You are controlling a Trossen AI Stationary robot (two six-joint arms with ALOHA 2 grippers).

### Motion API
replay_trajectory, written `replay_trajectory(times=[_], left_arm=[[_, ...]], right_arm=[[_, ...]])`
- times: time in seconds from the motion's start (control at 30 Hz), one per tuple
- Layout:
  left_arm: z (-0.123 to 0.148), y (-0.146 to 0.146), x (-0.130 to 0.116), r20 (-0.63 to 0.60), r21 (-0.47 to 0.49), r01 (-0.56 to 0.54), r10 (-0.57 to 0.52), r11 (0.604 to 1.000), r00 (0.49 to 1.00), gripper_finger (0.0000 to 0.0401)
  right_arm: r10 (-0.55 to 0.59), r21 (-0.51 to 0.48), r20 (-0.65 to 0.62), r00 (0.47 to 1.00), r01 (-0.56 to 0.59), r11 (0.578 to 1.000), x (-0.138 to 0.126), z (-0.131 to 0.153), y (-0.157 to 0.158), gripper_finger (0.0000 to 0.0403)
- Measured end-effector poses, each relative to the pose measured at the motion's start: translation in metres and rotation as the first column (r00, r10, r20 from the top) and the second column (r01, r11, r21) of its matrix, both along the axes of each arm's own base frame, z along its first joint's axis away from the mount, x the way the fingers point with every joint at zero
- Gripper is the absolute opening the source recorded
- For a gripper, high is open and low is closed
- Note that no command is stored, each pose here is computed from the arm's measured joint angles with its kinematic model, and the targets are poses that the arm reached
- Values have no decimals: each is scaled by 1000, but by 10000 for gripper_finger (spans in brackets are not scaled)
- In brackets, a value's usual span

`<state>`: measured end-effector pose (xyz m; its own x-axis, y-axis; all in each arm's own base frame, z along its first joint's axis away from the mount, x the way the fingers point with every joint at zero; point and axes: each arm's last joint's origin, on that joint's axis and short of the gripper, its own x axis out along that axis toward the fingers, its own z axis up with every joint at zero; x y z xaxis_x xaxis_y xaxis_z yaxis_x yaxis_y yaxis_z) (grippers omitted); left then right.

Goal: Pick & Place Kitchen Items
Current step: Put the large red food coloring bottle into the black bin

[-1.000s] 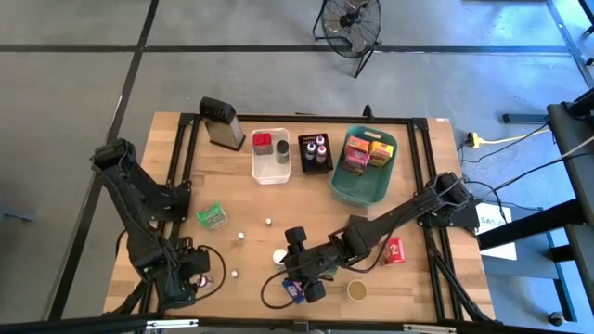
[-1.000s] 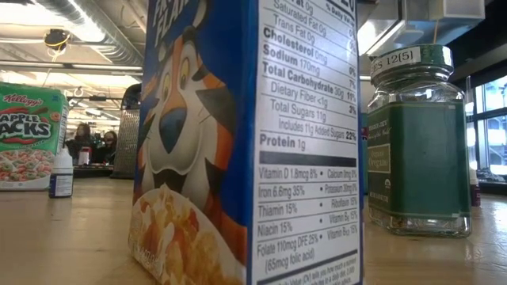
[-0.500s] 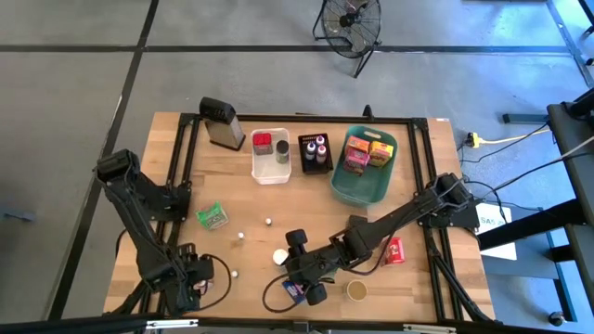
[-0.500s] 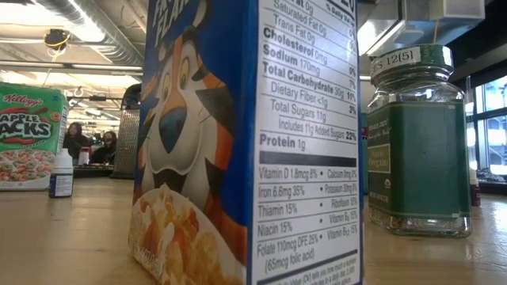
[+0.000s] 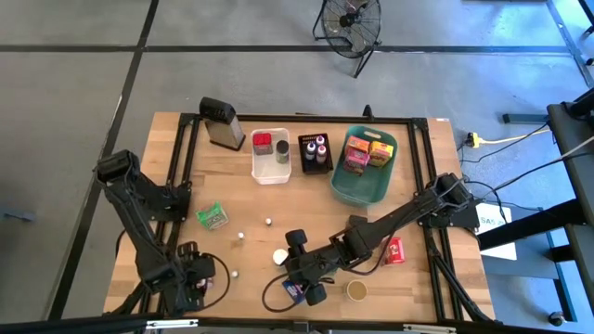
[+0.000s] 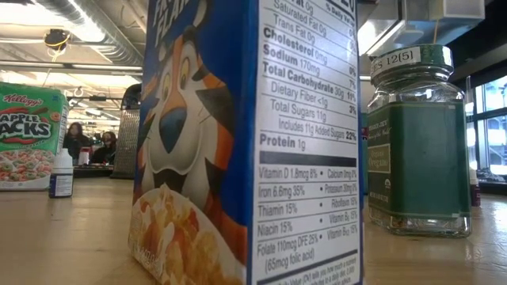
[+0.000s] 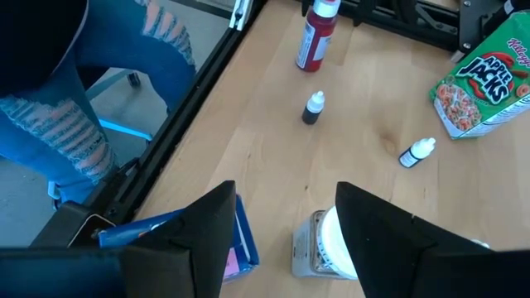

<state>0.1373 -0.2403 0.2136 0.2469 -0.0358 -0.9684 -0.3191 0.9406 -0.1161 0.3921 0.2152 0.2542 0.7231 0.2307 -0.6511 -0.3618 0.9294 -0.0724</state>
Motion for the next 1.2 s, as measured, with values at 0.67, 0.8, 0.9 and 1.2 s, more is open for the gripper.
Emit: replay_trajectory(times=[0.67, 0.8, 0.9, 1.2], left_arm=[[-21, -9, -1, -66, 57, 9, -5, 998, 998, 281], [-25, -7, -2, -71, 63, -1, 6, 998, 997, 281], [-29, -4, -4, -78, 75, -16, 22, 997, 997, 281], [-29, -4, -3, -76, 75, -16, 22, 997, 997, 281]], right_arm=[[13, -2, -3, 1000, -13, 1000, -3, 0, 5, 211], [18, 1, -4, 1000, -18, 1000, -3, 0, 6, 211], [20, 6, -7, 1000, -20, 1000, -4, 0, 7, 211], [25, 7, -8, 1000, -25, 1000, -6, 0, 9, 211]])
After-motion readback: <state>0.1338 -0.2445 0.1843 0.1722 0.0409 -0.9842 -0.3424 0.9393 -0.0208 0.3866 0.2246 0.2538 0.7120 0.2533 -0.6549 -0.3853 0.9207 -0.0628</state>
